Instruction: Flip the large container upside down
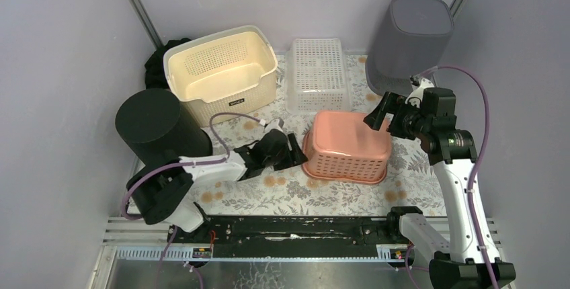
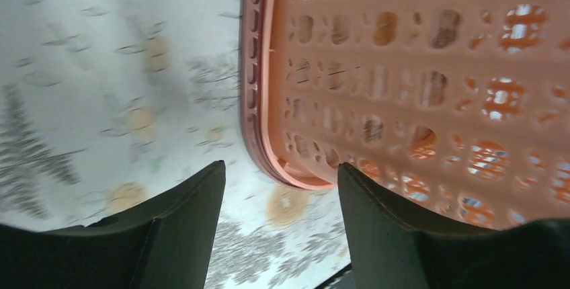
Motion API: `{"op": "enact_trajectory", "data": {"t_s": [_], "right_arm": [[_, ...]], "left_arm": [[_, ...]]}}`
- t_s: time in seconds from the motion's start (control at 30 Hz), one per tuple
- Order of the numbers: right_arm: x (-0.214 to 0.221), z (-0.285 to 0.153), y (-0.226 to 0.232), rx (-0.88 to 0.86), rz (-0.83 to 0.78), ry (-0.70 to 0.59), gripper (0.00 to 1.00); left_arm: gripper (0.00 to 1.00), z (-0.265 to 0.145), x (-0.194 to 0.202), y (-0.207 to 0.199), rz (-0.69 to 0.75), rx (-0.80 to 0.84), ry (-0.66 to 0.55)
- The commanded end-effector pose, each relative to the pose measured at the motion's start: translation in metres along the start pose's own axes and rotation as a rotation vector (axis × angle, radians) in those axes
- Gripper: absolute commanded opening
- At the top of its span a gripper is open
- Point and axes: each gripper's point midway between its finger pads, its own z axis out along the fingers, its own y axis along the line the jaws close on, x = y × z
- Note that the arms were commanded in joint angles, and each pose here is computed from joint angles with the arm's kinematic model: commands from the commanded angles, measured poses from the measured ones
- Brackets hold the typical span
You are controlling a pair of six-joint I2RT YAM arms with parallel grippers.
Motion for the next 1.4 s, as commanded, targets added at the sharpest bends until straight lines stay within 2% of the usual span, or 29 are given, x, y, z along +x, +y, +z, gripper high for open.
{"op": "enact_trajectory", "data": {"t_s": [0.0, 0.2, 0.43, 0.57, 0.67, 0.77, 0.93, 0.97, 1.0, 1.03, 1.13, 1.23, 1.37], "right_arm": [[-0.001, -0.023, 0.008, -0.01, -0.05, -0.02, 0.99], [-0.003, -0.033, 0.005, 0.021, -0.06, -0.039, 0.99], [0.004, -0.024, -0.032, 0.192, -0.04, -0.056, 0.99], [0.004, -0.024, -0.05, 0.287, -0.011, -0.074, 0.99], [0.005, -0.031, -0.055, 0.322, 0.013, -0.093, 0.99], [0.013, -0.037, -0.063, 0.373, 0.055, -0.089, 0.99], [0.045, -0.015, -0.091, 0.494, 0.184, 0.002, 0.99], [0.047, -0.006, -0.093, 0.489, 0.206, 0.0, 0.99], [0.05, 0.0, -0.095, 0.486, 0.229, -0.004, 0.99], [0.051, 0.006, -0.097, 0.484, 0.247, -0.016, 0.99], [0.054, 0.019, -0.109, 0.513, 0.281, -0.041, 0.99], [0.045, 0.027, -0.124, 0.557, 0.3, -0.08, 0.99], [0.03, 0.04, -0.139, 0.583, 0.336, -0.1, 0.99]], "left_arm": [[0.69, 0.012, -0.017, -0.058, 0.061, 0.102, -0.049], [0.68, 0.048, -0.026, -0.115, 0.164, 0.134, -0.032], [0.68, 0.093, -0.033, -0.18, 0.22, 0.183, -0.031], [0.68, 0.123, -0.042, -0.201, 0.223, 0.195, -0.05], [0.68, 0.137, -0.063, -0.206, 0.214, 0.186, -0.073], [0.69, 0.115, -0.081, -0.21, 0.219, 0.226, -0.074], [0.74, 0.032, -0.108, -0.224, 0.338, 0.233, -0.106], [0.78, 0.017, -0.116, -0.222, 0.362, 0.212, -0.127], [0.95, 0.001, -0.126, -0.218, 0.384, 0.19, -0.152], [0.99, -0.01, -0.138, -0.211, 0.402, 0.156, -0.176], [1.0, -0.041, -0.189, -0.174, 0.4, 0.037, -0.259], [1.0, -0.057, -0.245, -0.129, 0.356, -0.068, -0.327], [1.0, -0.066, -0.295, -0.091, 0.33, -0.162, -0.388]]}}
